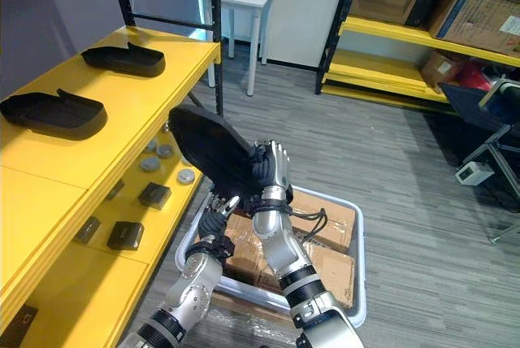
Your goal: Walk over and take plastic housings, then place them on the shelf
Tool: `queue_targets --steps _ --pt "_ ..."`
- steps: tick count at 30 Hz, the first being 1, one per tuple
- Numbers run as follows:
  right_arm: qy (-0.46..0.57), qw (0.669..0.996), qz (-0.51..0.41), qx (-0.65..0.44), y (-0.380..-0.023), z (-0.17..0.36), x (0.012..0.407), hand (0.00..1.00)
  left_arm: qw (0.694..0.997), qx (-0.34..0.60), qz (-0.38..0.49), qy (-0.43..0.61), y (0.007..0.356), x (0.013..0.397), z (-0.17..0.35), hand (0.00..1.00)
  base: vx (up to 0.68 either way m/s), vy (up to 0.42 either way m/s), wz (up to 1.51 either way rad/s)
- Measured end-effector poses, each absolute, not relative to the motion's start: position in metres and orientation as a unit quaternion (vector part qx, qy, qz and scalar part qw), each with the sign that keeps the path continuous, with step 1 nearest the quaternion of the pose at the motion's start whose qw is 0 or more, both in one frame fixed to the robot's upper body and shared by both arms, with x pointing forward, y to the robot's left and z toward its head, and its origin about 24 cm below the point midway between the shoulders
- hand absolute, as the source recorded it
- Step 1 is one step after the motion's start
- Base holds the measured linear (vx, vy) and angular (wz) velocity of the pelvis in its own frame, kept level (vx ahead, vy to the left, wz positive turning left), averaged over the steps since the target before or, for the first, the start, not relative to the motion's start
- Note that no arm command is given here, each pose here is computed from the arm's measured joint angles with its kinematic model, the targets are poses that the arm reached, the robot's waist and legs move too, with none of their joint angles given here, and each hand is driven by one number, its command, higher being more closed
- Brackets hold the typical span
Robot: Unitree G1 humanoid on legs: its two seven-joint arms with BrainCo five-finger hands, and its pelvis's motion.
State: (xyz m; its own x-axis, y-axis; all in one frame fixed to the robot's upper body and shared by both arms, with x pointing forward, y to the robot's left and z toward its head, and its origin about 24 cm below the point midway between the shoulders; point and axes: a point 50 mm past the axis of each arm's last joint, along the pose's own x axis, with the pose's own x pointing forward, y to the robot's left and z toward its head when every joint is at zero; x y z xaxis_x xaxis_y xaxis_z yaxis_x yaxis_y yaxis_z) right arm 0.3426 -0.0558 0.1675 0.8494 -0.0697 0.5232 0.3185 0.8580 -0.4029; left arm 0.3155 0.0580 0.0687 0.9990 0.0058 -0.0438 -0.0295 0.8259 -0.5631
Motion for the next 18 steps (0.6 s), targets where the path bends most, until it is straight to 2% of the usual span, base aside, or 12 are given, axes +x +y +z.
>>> queue_targets --steps 6,11,12,18 --pt "-0.303 0.932 -0.014 -0.197 -0.012 0.167 0.312 1.0 0.947 -0.301 0.11 0.021 0.086 0.327 0.068 0.0 0.02 0.045 -0.08" --pt "-0.323 0.926 0.025 -0.195 0.005 0.165 0.302 1.0 0.944 -0.273 0.186 0.014 0.106 0.339 0.072 0.0 0.03 0.042 -0.12" --pt "-0.326 0.926 0.029 -0.189 0.005 0.165 0.299 1.0 0.944 -0.266 0.194 0.01 0.108 0.34 0.074 1.0 0.03 0.037 -0.14" --pt "-0.318 0.932 0.037 -0.169 0.006 0.162 0.295 1.0 0.937 -0.273 0.216 0.002 0.115 0.344 0.079 1.0 0.05 0.056 -0.11"
